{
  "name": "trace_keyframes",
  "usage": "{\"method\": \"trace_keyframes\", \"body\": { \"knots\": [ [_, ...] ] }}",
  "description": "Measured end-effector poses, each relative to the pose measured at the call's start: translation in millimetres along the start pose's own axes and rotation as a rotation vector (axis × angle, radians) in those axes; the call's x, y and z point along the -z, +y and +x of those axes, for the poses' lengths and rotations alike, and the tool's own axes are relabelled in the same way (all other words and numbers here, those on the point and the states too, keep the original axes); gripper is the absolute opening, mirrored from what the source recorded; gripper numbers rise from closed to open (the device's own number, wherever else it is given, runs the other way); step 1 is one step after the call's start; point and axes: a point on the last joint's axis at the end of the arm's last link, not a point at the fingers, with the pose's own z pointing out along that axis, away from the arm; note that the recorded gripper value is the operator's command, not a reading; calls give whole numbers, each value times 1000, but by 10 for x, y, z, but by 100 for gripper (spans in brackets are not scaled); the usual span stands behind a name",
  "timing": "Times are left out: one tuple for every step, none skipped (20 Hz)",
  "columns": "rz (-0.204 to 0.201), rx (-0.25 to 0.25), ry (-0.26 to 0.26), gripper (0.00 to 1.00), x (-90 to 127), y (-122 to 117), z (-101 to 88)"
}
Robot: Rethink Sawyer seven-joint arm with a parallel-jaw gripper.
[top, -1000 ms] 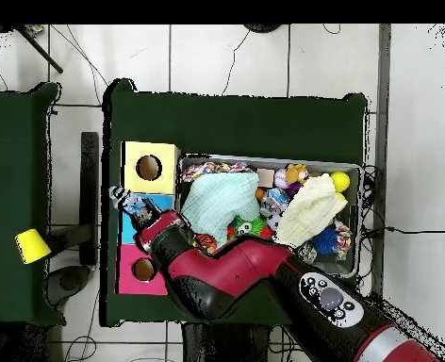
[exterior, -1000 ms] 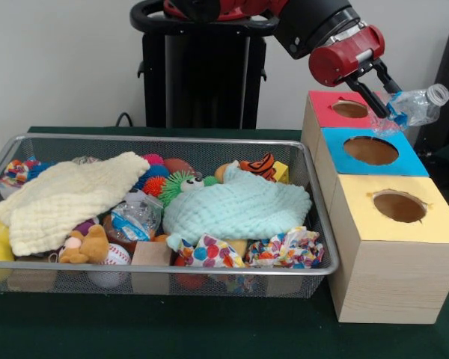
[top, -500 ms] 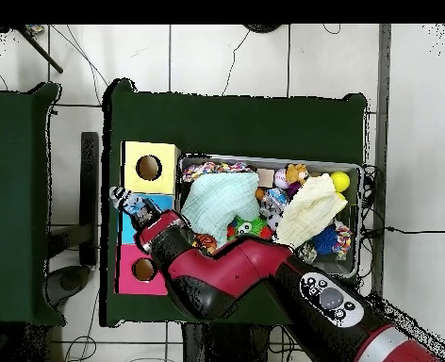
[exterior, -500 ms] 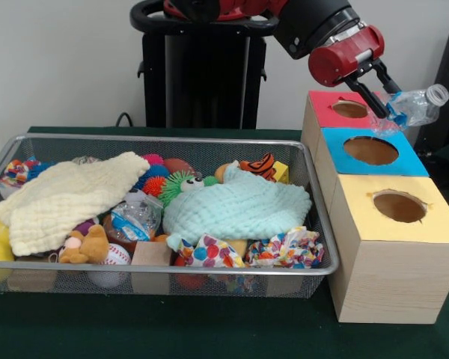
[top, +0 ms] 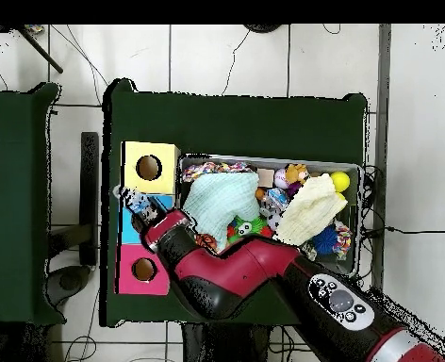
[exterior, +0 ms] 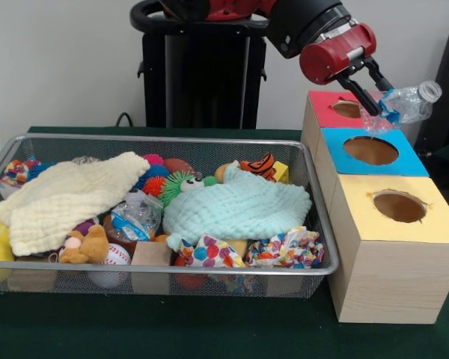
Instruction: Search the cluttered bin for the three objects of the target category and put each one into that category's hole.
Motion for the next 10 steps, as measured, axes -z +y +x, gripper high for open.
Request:
{"method": "trace_keyframes", "body": {
  "knots": [
    [1, 1, -2, 0, 7, -11, 0],
    [2, 5, -7, 0, 23, -35, 0],
    [2, 5, -9, 0, 27, -41, -1],
    [1, 6, -10, 0, 28, -42, -3],
    [0, 7, -12, 0, 28, -40, -5],
    [-7, 11, -16, 0, 22, -23, -6],
    [-10, 13, -18, 0, 18, -13, -6],
    [-14, 16, -20, 0, 13, 0, -4],
    [-19, 18, -22, 0, 9, 13, -2],
    [-22, 20, -23, 0, 6, 21, 1]
  ]
}}
